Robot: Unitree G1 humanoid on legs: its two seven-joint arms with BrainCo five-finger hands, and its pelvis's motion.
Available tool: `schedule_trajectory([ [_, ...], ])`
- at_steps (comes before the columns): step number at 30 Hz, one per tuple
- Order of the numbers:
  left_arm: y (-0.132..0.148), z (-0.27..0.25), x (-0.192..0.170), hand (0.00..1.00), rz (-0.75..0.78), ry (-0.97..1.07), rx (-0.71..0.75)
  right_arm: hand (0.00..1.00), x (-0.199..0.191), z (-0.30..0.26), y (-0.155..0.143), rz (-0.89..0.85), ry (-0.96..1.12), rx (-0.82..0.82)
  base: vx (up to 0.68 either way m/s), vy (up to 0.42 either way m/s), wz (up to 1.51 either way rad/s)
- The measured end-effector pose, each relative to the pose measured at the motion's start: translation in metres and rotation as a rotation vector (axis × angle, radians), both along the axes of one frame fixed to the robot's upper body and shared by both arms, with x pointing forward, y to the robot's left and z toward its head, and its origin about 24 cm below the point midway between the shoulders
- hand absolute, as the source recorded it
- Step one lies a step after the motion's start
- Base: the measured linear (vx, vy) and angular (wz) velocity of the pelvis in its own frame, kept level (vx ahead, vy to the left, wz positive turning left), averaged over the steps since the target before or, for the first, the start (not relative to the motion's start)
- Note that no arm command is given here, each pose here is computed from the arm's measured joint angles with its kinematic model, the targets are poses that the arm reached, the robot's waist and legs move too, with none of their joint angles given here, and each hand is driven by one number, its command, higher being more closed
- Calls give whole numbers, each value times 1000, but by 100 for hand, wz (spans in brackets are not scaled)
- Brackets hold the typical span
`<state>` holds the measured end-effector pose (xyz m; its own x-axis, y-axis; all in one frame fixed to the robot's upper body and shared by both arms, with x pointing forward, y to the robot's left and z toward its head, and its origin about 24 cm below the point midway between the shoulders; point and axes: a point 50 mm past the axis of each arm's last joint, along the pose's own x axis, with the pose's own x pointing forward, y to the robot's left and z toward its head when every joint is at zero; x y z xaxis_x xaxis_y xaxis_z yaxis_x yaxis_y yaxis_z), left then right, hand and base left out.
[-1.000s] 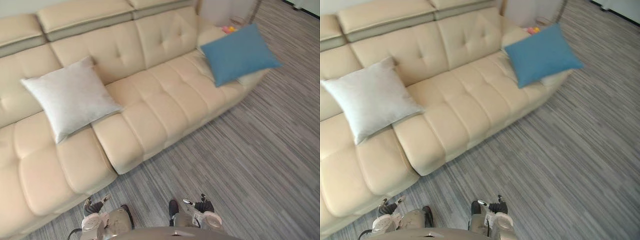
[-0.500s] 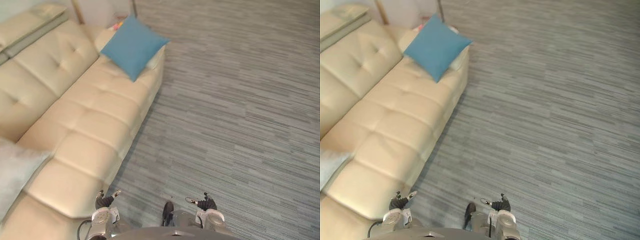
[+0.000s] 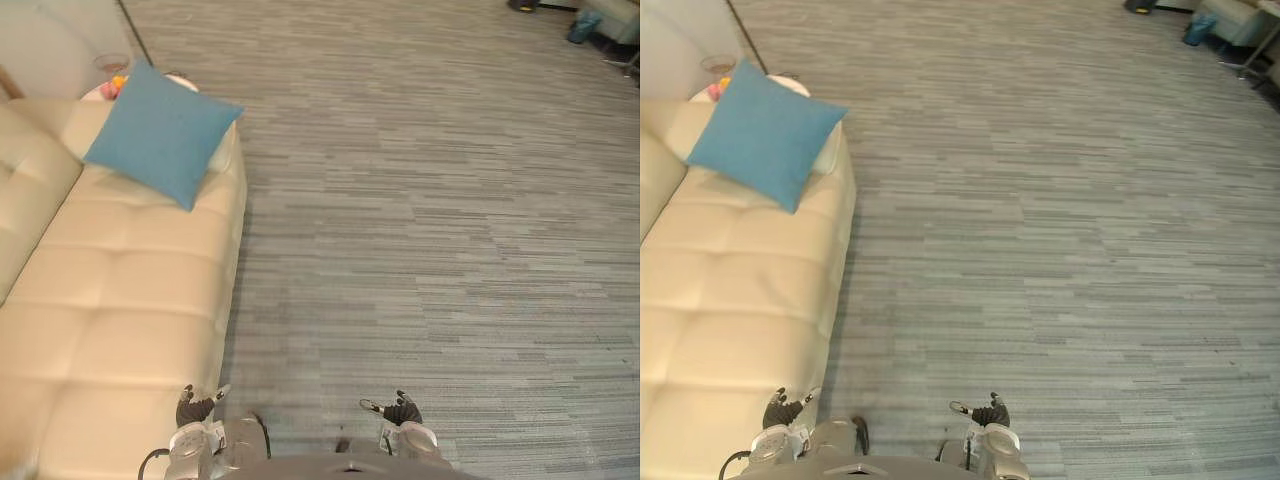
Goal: Pick up cushions and gather them together orderly.
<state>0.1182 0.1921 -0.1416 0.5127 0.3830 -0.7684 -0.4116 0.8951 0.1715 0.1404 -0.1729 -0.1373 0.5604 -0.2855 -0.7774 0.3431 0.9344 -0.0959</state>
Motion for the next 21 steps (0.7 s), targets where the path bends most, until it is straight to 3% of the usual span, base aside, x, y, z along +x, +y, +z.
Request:
schedule_trajectory([
  [6, -7, 1, 9, 0, -55, -1, -4, 0, 16, 8, -1, 7, -57, -3, 433, 24, 3],
  [13, -26, -3, 20, 0, -147, 30, -33, 0, 32, 16, -20, -15, -104, -49, 498, -184, 19],
  [21, -17, 5, 28, 0, -49, -37, -36, 0, 30, 12, -5, -1, -87, -5, 460, -132, 9],
])
